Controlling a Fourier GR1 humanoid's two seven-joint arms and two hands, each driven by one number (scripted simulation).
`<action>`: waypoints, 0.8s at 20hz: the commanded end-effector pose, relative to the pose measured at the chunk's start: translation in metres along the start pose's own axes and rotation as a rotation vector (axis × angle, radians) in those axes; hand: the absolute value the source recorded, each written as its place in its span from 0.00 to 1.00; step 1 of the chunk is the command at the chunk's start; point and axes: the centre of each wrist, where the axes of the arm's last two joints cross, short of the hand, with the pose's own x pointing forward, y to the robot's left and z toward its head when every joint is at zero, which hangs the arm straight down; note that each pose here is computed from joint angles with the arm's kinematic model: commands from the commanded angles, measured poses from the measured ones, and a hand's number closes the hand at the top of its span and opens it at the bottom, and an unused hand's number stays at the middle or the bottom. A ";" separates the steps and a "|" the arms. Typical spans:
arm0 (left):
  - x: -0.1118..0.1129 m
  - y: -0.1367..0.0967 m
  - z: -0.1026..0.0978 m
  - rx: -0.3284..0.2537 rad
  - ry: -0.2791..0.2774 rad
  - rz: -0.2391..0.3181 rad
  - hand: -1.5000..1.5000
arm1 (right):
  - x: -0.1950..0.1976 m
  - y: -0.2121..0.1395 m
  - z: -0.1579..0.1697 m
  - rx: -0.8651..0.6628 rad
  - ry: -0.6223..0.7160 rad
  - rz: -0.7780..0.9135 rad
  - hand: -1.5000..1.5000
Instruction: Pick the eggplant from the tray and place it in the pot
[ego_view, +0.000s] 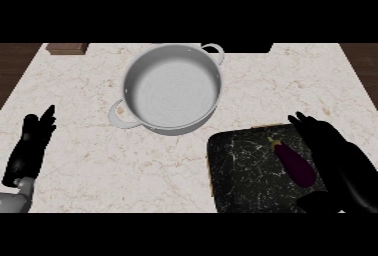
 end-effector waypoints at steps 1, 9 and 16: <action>-0.008 0.006 0.003 -0.003 0.010 -0.006 0.50 | 0.020 -0.007 0.003 0.193 0.087 0.111 0.00; 0.000 -0.008 0.004 0.009 -0.003 -0.001 0.50 | 0.048 -0.021 -0.011 0.289 0.173 0.110 0.00; 0.015 0.005 -0.007 0.006 0.004 0.014 0.50 | 0.030 0.006 -0.020 0.298 0.232 0.109 0.00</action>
